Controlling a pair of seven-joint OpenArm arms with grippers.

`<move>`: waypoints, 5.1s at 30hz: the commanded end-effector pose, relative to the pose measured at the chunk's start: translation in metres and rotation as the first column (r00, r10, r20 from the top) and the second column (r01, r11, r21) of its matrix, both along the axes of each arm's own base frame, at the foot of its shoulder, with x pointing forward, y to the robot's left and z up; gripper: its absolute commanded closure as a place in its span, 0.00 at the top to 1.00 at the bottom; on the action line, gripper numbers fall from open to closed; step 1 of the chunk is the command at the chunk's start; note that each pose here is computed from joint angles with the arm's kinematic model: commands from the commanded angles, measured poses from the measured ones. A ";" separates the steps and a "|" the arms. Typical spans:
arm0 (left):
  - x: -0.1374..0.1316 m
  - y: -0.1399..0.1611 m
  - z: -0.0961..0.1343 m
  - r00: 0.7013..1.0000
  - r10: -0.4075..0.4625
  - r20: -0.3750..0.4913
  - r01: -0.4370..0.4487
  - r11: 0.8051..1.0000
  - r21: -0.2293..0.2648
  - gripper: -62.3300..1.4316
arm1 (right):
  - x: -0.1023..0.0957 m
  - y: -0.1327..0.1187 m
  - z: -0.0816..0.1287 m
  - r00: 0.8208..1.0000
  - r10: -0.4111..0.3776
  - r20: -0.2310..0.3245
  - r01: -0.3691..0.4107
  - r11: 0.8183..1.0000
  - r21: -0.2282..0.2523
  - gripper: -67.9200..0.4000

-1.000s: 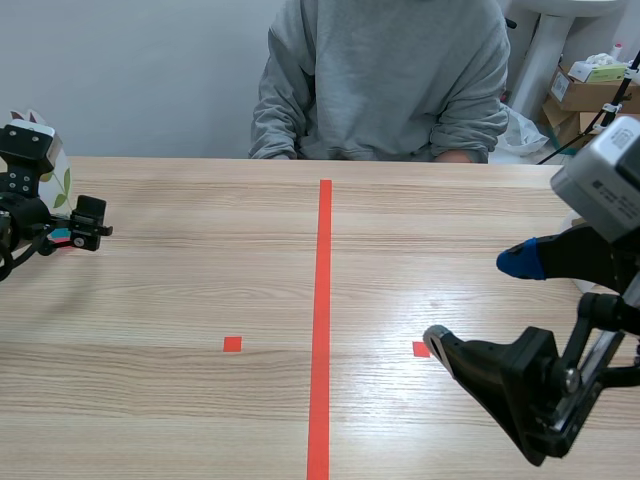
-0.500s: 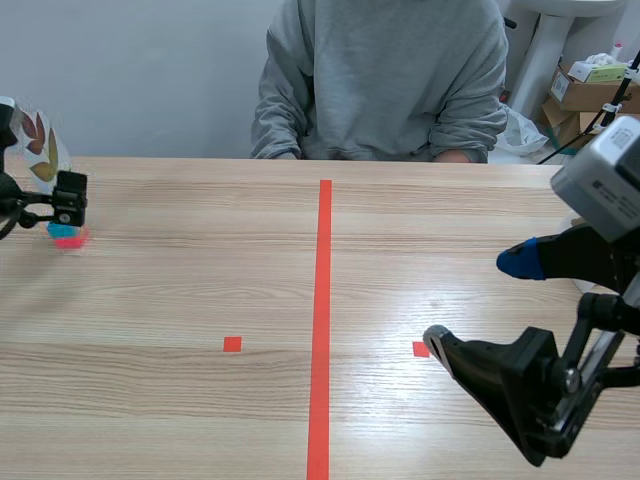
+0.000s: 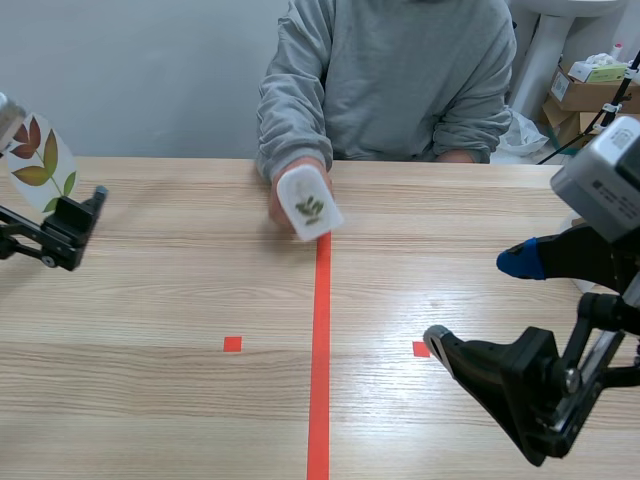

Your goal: Do the leaf sorting experiment

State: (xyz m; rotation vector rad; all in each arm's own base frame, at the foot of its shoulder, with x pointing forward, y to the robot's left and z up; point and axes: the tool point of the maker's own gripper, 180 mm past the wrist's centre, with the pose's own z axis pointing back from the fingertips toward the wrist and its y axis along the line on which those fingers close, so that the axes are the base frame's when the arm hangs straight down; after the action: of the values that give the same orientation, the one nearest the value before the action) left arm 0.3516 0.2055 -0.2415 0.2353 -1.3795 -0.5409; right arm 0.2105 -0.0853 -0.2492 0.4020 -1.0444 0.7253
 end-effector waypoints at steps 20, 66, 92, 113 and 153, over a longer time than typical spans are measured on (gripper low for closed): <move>-0.148 -0.129 0.010 0.920 -0.361 -0.152 0.317 0.915 -0.251 1.00 | 0.004 -0.003 0.002 1.000 0.002 0.019 -0.001 1.000 -0.019 0.85; -0.158 -0.125 0.005 0.926 -0.316 -0.206 0.236 0.911 -0.339 1.00 | 0.000 -0.010 -0.012 1.000 0.006 -0.016 -0.008 0.995 -0.099 0.85; -0.158 -0.124 0.002 0.923 -0.315 -0.221 0.239 0.919 -0.313 1.00 | 0.000 -0.010 -0.012 1.000 0.006 -0.016 -0.008 0.995 -0.099 0.85; -0.073 -0.120 -0.040 0.823 -0.520 -0.228 0.458 0.845 -0.276 1.00 | 0.000 -0.010 -0.012 1.000 0.006 -0.015 -0.008 0.995 -0.101 0.85; 0.031 -0.255 -0.113 0.669 -0.663 -0.336 0.655 0.740 -0.155 1.00 | 0.000 -0.010 -0.012 1.000 0.006 -0.015 -0.008 0.995 -0.103 0.85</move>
State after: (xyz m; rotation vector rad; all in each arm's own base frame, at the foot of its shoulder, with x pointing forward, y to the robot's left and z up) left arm 0.3767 -0.0428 -0.3695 -0.3932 -1.0141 -1.1186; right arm 0.2071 -0.0955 -0.2657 0.3194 -0.9667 0.7722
